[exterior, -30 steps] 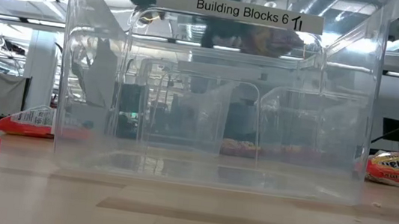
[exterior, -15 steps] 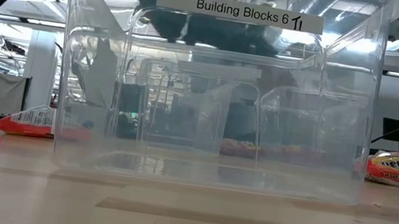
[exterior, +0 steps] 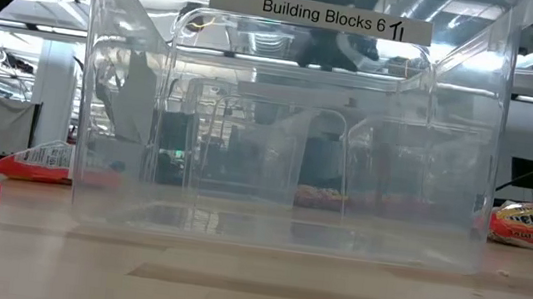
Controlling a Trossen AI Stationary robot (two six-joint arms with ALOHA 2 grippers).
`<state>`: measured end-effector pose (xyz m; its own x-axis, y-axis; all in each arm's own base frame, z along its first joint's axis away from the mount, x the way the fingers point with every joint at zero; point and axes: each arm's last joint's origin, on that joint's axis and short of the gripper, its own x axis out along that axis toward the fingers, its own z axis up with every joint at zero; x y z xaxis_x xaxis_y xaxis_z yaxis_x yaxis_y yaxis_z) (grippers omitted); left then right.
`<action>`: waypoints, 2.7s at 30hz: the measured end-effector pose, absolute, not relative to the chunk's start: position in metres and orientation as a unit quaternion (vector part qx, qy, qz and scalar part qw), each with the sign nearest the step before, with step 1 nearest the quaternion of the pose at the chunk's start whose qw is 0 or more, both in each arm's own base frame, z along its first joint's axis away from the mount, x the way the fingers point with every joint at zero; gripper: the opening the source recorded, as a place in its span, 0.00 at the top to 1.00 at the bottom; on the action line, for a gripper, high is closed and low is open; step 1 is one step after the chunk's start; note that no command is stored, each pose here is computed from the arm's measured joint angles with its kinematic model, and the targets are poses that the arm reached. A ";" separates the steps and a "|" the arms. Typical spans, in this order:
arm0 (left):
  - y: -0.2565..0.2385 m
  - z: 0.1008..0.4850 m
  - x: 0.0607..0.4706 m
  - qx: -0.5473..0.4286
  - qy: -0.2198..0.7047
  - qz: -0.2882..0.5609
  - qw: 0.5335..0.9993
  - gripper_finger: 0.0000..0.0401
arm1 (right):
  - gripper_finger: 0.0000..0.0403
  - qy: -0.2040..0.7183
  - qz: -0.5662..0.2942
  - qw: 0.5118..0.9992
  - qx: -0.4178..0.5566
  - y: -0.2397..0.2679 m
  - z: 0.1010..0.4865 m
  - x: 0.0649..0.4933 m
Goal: Sort Maruchan noodles
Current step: Put the middle left red bag into the top right transparent bin, then put the top red bag into the top right transparent bin
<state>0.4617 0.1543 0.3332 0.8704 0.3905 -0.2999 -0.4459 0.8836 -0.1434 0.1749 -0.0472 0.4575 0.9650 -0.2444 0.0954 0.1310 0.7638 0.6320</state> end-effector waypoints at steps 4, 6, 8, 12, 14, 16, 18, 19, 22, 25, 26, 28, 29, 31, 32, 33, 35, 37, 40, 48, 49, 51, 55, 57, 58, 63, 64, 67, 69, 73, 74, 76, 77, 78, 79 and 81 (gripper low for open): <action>0.165 0.347 0.454 -0.140 0.157 0.183 0.960 0.40 | 0.36 -0.085 -0.103 0.939 0.317 -0.047 0.458 0.175; 0.168 0.351 0.451 -0.162 0.159 0.161 0.960 0.40 | 0.36 -0.085 -0.102 0.939 0.317 -0.047 0.458 0.175; 0.174 0.357 0.443 -0.193 0.172 0.140 0.956 0.40 | 0.36 -0.085 -0.103 0.939 0.317 -0.047 0.458 0.175; 0.186 0.384 0.410 -0.227 0.178 0.129 0.949 0.40 | 0.36 -0.086 -0.104 0.939 0.316 -0.048 0.458 0.175; 0.192 0.404 0.388 -0.228 0.169 0.145 0.948 0.40 | 0.36 -0.085 -0.105 0.940 0.314 -0.048 0.457 0.175; 0.193 0.419 0.364 -0.225 0.163 0.157 0.948 0.40 | 0.36 -0.083 -0.107 0.941 0.310 -0.048 0.457 0.175; 0.190 0.433 0.341 -0.218 0.151 0.166 0.950 0.40 | 0.36 -0.075 -0.112 0.941 0.311 -0.049 0.455 0.174; 0.187 0.439 0.328 -0.215 0.144 0.171 0.951 0.40 | 0.36 -0.071 -0.117 0.940 0.312 -0.051 0.454 0.176; 0.169 0.454 0.291 -0.198 0.108 0.187 0.956 0.40 | 0.36 -0.044 -0.131 0.935 0.325 -0.054 0.447 0.181; 0.147 0.453 0.259 -0.179 0.054 0.193 0.963 0.40 | 0.36 -0.005 -0.140 0.932 0.334 -0.061 0.436 0.191; 0.138 0.448 0.248 -0.176 0.036 0.195 0.964 0.40 | 0.36 0.013 -0.141 0.930 0.340 -0.063 0.431 0.197; 0.120 0.437 0.230 -0.172 -0.014 0.200 0.964 0.40 | 0.36 0.045 -0.134 0.924 0.354 -0.071 0.421 0.210; 0.111 0.429 0.221 -0.174 -0.038 0.206 0.962 0.40 | 0.36 0.066 -0.127 0.922 0.361 -0.076 0.414 0.217; 0.096 0.413 0.204 -0.188 -0.080 0.213 0.955 0.40 | 0.36 0.102 -0.113 0.914 0.376 -0.089 0.400 0.234; 0.090 0.405 0.196 -0.196 -0.099 0.216 0.951 0.40 | 0.36 0.121 -0.113 0.908 0.384 -0.095 0.393 0.242; 0.085 0.398 0.188 -0.205 -0.111 0.219 0.947 0.40 | 0.36 0.145 -0.119 0.900 0.394 -0.103 0.386 0.250; 0.076 0.386 0.175 -0.214 -0.130 0.222 0.942 0.40 | 0.36 0.185 -0.139 0.884 0.406 -0.119 0.375 0.265; 0.070 0.378 0.162 -0.223 -0.137 0.227 0.938 0.40 | 0.36 0.231 -0.164 0.868 0.409 -0.135 0.365 0.278; 0.064 0.372 0.148 -0.226 -0.144 0.226 0.936 0.40 | 0.36 0.293 -0.214 0.845 0.393 -0.161 0.351 0.296; 0.056 0.374 0.131 -0.202 -0.149 0.199 0.947 0.40 | 0.36 0.426 -0.276 0.816 0.277 -0.220 0.327 0.339; 0.056 0.375 0.131 -0.199 -0.150 0.196 0.948 0.40 | 0.36 0.442 -0.270 0.815 0.258 -0.224 0.323 0.344; 0.055 0.375 0.130 -0.200 -0.150 0.194 0.949 0.40 | 0.36 0.484 -0.259 0.805 0.223 -0.232 0.316 0.349; 0.055 0.375 0.129 -0.200 -0.152 0.194 0.948 0.40 | 0.36 0.551 -0.233 0.789 0.137 -0.242 0.303 0.359; 0.055 0.375 0.129 -0.200 -0.151 0.194 0.949 0.40 | 0.36 0.577 -0.214 0.781 0.104 -0.245 0.296 0.363; 0.055 0.375 0.129 -0.200 -0.150 0.194 0.949 0.40 | 0.36 0.590 -0.205 0.776 0.086 -0.246 0.293 0.364; 0.055 0.375 0.129 -0.201 -0.152 0.199 0.947 0.40 | 0.36 0.652 -0.167 0.739 -0.005 -0.246 0.271 0.372; 0.055 0.375 0.129 -0.201 -0.152 0.200 0.947 0.40 | 0.36 0.665 -0.153 0.731 -0.011 -0.245 0.264 0.374; 0.055 0.375 0.129 -0.205 -0.153 0.201 0.946 0.40 | 0.36 0.685 -0.122 0.718 -0.026 -0.241 0.246 0.383; 0.055 0.375 0.129 -0.208 -0.155 0.207 0.944 0.40 | 0.36 0.682 -0.126 0.721 -0.023 -0.241 0.238 0.388; 0.056 0.375 0.129 -0.209 -0.156 0.218 0.940 0.40 | 0.36 0.686 -0.120 0.718 -0.016 -0.241 0.226 0.395; 0.056 0.375 0.129 -0.209 -0.157 0.218 0.940 0.40 | 0.36 0.687 -0.119 0.717 -0.013 -0.242 0.223 0.395; 0.056 0.375 0.129 -0.209 -0.157 0.218 0.940 0.40 | 0.36 0.689 -0.112 0.716 -0.007 -0.243 0.218 0.396; 0.056 0.375 0.129 -0.209 -0.157 0.218 0.940 0.40 | 0.36 0.689 -0.113 0.716 -0.006 -0.244 0.218 0.396; 0.056 0.375 0.129 -0.209 -0.157 0.218 0.940 0.40 | 0.36 0.688 -0.115 0.716 -0.004 -0.246 0.217 0.395; 0.056 0.375 0.129 -0.209 -0.157 0.218 0.940 0.40 | 0.36 0.685 -0.117 0.719 -0.005 -0.247 0.217 0.395; 0.056 0.375 0.129 -0.208 -0.157 0.219 0.940 0.40 | 0.36 0.676 -0.128 0.725 -0.013 -0.249 0.216 0.398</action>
